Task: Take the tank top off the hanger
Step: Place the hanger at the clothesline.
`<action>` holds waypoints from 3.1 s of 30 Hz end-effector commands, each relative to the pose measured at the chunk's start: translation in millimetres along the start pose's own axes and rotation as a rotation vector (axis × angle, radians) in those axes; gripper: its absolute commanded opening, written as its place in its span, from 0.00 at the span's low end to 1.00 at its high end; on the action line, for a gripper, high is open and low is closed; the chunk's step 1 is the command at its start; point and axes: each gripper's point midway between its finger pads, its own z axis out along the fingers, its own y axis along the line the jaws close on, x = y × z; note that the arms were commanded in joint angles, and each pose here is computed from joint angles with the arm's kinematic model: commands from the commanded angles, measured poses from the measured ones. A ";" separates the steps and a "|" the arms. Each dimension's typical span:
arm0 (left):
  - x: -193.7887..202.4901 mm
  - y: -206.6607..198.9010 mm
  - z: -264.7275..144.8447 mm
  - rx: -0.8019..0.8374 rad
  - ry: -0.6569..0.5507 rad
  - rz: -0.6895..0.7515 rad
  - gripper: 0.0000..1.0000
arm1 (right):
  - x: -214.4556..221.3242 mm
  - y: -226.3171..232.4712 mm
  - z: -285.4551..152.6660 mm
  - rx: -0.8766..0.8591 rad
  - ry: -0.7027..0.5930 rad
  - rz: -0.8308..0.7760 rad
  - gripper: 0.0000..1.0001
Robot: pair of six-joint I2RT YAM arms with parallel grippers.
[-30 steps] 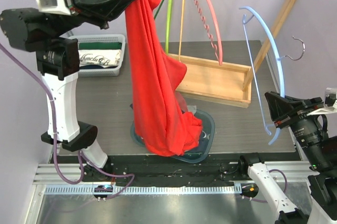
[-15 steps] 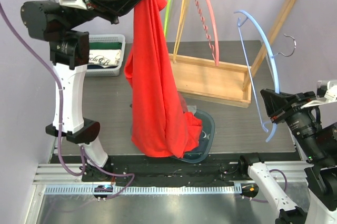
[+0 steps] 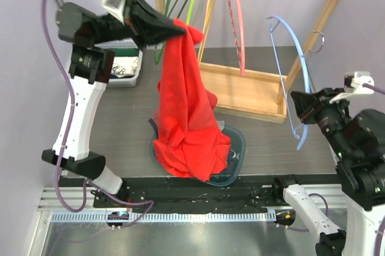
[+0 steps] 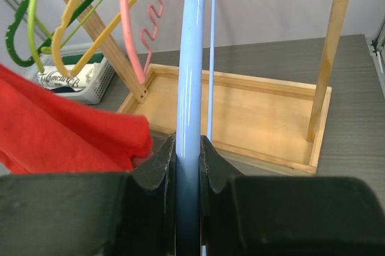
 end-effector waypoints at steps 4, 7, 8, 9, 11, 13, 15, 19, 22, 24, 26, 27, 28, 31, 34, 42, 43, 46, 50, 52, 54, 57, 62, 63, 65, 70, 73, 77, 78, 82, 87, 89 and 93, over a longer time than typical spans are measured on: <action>142.4 -51.1 -36.8 0.096 0.264 -0.424 0.00 | -27.7 2.1 60.6 0.003 -0.075 0.014 0.01; 182.0 -68.2 -56.5 0.062 0.368 -0.451 0.00 | -31.8 3.6 74.1 -0.003 -0.078 0.015 0.01; 200.7 -91.1 -67.2 0.061 0.449 -0.571 0.00 | -31.5 4.5 79.9 -0.007 -0.071 0.016 0.01; 213.2 -100.1 -73.0 0.075 0.500 -0.532 0.00 | -34.0 5.8 81.9 -0.013 -0.080 0.017 0.01; 247.1 -129.0 -85.2 0.161 0.639 -0.465 0.00 | -35.5 6.7 85.3 -0.017 -0.084 0.020 0.01; 282.7 -138.6 -99.8 0.158 0.747 -0.475 0.00 | -35.7 6.8 91.0 -0.018 -0.081 0.017 0.01; 300.7 -145.0 -105.8 0.173 0.791 -0.428 0.00 | -38.4 6.5 95.3 -0.015 -0.083 0.010 0.01; 349.7 -163.3 -128.8 0.228 0.943 -0.342 0.00 | -44.3 4.1 99.3 0.002 -0.094 -0.003 0.01; 370.3 -179.6 -138.8 0.277 1.026 -0.315 0.00 | -45.7 3.8 103.4 0.003 -0.094 -0.005 0.01; 379.9 -180.7 -140.8 0.272 1.052 -0.294 0.00 | -46.9 4.0 106.6 0.003 -0.097 -0.007 0.01; 393.7 -180.1 -139.9 0.272 1.069 -0.272 0.00 | -50.9 -1.7 111.7 0.036 -0.108 -0.010 0.01; 400.9 -175.0 -143.6 0.249 1.103 -0.250 0.00 | -53.8 -0.4 112.2 0.033 -0.115 -0.010 0.01; 411.1 -175.7 -147.5 0.243 1.128 -0.244 0.00 | -54.8 -0.4 114.2 0.033 -0.115 -0.013 0.01; 438.4 -164.7 -153.2 0.193 1.160 -0.203 0.00 | -61.6 0.8 119.6 0.032 -0.123 -0.026 0.01; 461.6 -165.1 -162.4 0.188 1.195 -0.153 0.00 | -64.9 -1.9 126.1 0.046 -0.127 -0.039 0.01; 498.0 -174.8 -203.6 0.148 1.305 -0.057 0.01 | -79.8 1.3 153.4 0.039 -0.149 -0.046 0.01; 499.9 -173.8 -206.5 0.148 1.311 -0.031 0.02 | -86.8 2.9 154.7 0.037 -0.165 -0.045 0.01; 506.0 -175.3 -214.7 0.119 1.318 -0.006 0.07 | -92.4 4.2 167.8 0.033 -0.172 -0.048 0.01; 509.0 -183.1 -223.9 0.107 1.323 -0.007 0.15 | -93.8 1.2 185.8 0.045 -0.164 -0.053 0.01; 507.8 -183.1 -223.8 0.094 1.316 -0.005 0.17 | -90.9 -3.5 197.5 0.058 -0.150 -0.055 0.01; 506.6 -183.7 -223.8 0.082 1.313 -0.012 0.23 | -87.8 -6.2 204.6 0.066 -0.139 -0.056 0.01; 504.1 -185.0 -223.7 0.067 1.310 -0.028 0.26 | -83.0 -11.1 215.3 0.078 -0.122 -0.052 0.01; 503.4 -188.5 -223.8 0.061 1.310 -0.058 0.27 | -70.8 -25.0 227.7 0.109 -0.085 -0.033 0.01; 502.3 -189.0 -222.5 0.060 1.304 -0.064 0.27 | -67.0 -28.7 229.2 0.115 -0.072 -0.032 0.01; 501.5 -188.5 -220.4 0.056 1.296 -0.072 0.27 | -62.7 -35.7 230.8 0.127 -0.057 -0.014 0.01; 498.7 -186.9 -215.3 0.046 1.282 -0.083 0.26 | -48.3 -62.1 230.6 0.118 -0.001 0.042 0.07; 498.0 -187.1 -215.1 0.048 1.282 -0.084 0.26 | -36.7 -58.1 224.8 0.091 0.029 0.037 0.60; 496.2 -188.1 -213.6 0.043 1.275 -0.099 0.26 | -37.2 -59.8 205.9 0.120 0.014 0.016 0.91; 495.6 -188.4 -213.3 0.042 1.273 -0.100 0.25 | -36.2 -60.5 201.5 0.126 0.014 0.017 0.95; 495.0 -188.9 -213.6 0.038 1.272 -0.103 0.25 | -56.5 -51.7 162.6 0.135 -0.070 0.001 1.00; 492.5 -191.4 -214.8 0.034 1.276 -0.118 0.25 | -71.0 -70.6 119.6 0.284 -0.174 -0.019 0.89; 491.9 -192.1 -215.3 0.033 1.276 -0.119 0.25 | -71.4 -80.2 110.8 0.343 -0.189 -0.030 0.82; 490.6 -190.9 -214.3 0.030 1.272 -0.118 0.25 | -59.0 -88.4 112.4 0.375 -0.162 -0.027 0.87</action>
